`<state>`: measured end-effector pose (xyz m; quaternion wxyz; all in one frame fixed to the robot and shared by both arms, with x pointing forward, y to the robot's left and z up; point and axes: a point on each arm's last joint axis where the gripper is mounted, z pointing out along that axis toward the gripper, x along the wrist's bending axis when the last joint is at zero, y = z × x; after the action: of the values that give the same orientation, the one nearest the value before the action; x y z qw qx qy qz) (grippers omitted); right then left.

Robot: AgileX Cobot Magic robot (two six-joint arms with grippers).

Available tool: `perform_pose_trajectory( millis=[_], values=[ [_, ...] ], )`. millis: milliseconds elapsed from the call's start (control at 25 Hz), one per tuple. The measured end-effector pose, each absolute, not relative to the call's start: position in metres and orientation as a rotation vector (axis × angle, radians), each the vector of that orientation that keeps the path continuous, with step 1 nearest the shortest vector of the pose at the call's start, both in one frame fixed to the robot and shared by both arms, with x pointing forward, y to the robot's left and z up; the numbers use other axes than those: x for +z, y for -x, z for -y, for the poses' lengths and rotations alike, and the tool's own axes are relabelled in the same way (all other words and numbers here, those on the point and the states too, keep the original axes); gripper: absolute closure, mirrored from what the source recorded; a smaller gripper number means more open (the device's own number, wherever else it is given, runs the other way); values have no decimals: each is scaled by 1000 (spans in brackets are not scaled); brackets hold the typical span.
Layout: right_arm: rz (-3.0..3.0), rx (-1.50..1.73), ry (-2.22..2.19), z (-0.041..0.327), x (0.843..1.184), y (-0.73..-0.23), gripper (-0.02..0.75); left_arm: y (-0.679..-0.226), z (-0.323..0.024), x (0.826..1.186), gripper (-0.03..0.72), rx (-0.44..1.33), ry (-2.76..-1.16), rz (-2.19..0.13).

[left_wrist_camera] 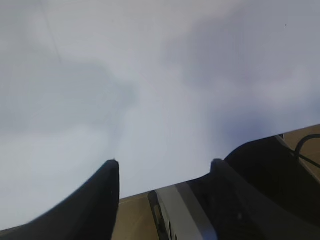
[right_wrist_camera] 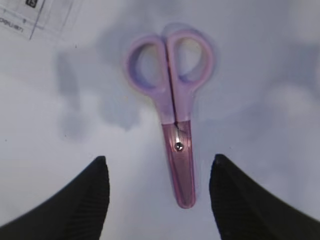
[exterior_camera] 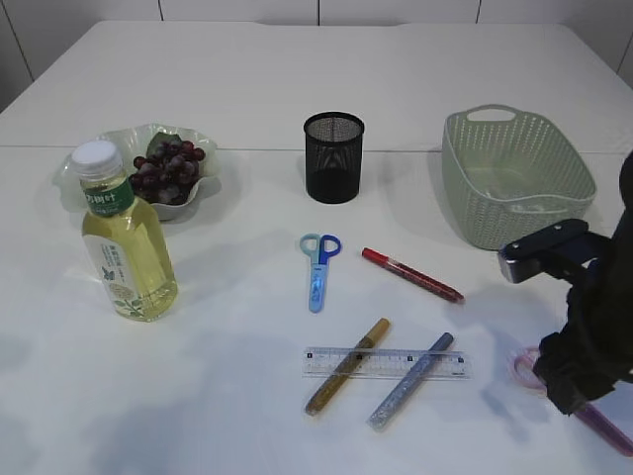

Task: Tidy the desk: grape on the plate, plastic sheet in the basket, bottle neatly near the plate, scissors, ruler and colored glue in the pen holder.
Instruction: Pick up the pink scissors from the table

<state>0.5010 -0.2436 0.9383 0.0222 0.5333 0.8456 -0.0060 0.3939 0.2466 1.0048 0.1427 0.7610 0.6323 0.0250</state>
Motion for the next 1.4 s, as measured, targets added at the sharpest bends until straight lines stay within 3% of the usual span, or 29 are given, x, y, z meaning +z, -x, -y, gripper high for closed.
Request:
perform_pose_trajectory(
  millis=[560, 1120, 1240, 1400],
  values=[
    [-2651, -43, -1644, 241, 900, -510, 260, -392, -247, 1004, 272, 47, -2211, -1836],
    [-2659, -55, -1624, 241, 892, -513, 265, -391, -247, 1004, 273, 45, -2213, -1837],
    [-2662, -57, -1625, 241, 891, -514, 328, -391, -247, 1004, 273, 45, -2213, -1837],
    [-2660, -49, -1641, 240, 890, -515, 469, -391, -247, 1004, 273, 45, -2213, -1837]
  ],
)
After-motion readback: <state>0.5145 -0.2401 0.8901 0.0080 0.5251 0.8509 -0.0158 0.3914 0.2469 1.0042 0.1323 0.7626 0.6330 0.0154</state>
